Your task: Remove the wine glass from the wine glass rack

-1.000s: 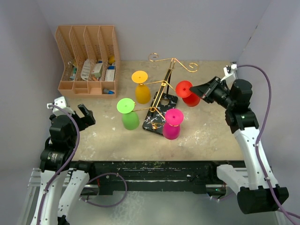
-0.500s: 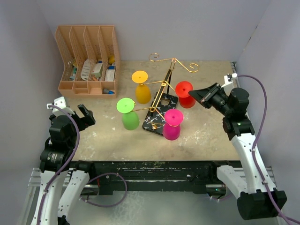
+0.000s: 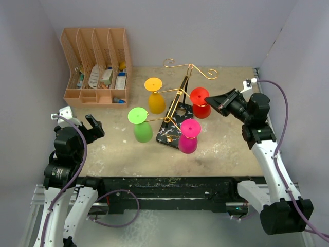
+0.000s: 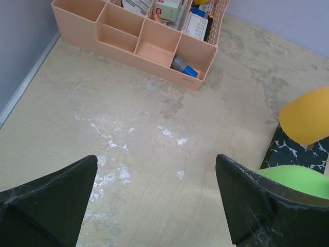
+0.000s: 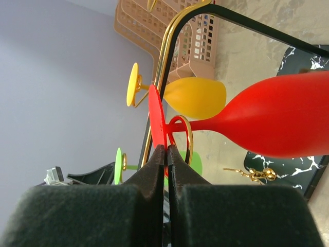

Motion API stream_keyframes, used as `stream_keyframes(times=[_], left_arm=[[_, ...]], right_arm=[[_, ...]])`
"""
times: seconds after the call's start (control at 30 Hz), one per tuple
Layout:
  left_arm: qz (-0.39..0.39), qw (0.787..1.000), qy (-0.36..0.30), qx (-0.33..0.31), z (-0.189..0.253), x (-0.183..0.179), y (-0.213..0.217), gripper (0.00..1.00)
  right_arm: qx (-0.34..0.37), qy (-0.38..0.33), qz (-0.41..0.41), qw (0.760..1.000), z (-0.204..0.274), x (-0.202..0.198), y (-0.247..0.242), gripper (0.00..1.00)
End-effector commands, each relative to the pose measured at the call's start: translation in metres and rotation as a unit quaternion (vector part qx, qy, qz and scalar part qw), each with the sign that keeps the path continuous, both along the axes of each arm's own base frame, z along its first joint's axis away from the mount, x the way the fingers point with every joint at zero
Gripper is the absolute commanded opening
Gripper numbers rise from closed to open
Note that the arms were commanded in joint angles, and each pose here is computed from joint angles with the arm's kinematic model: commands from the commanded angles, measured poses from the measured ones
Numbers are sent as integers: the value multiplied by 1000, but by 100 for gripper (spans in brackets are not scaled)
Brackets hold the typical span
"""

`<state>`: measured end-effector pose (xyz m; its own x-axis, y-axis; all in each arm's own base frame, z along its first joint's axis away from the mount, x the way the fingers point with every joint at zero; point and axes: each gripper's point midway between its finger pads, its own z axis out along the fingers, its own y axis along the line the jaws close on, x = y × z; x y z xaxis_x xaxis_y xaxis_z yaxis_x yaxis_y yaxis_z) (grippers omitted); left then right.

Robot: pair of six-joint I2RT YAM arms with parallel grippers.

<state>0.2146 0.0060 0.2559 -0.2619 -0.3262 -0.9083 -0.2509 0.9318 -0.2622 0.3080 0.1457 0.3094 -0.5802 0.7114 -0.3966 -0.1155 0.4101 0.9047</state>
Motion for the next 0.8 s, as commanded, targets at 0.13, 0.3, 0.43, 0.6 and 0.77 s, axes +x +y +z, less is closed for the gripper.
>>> stream_keyframes(times=[0.13, 0.3, 0.43, 0.6, 0.77], left_arm=[[5, 1000, -26, -3, 16, 1, 1, 99], [4, 1000, -28, -4, 16, 1, 1, 99], [3, 1000, -28, -4, 16, 1, 1, 99], [4, 1000, -28, -4, 16, 1, 1, 99], [4, 1000, -26, -4, 16, 1, 1, 99]], right_arm=[[14, -63, -32, 997, 47, -13, -9, 0], [30, -59, -75, 995, 52, -25, -21, 0], [39, -47, -84, 995, 47, -28, -23, 0], [49, -34, -81, 995, 40, -30, -21, 0], [55, -22, -66, 996, 31, -32, -17, 0]])
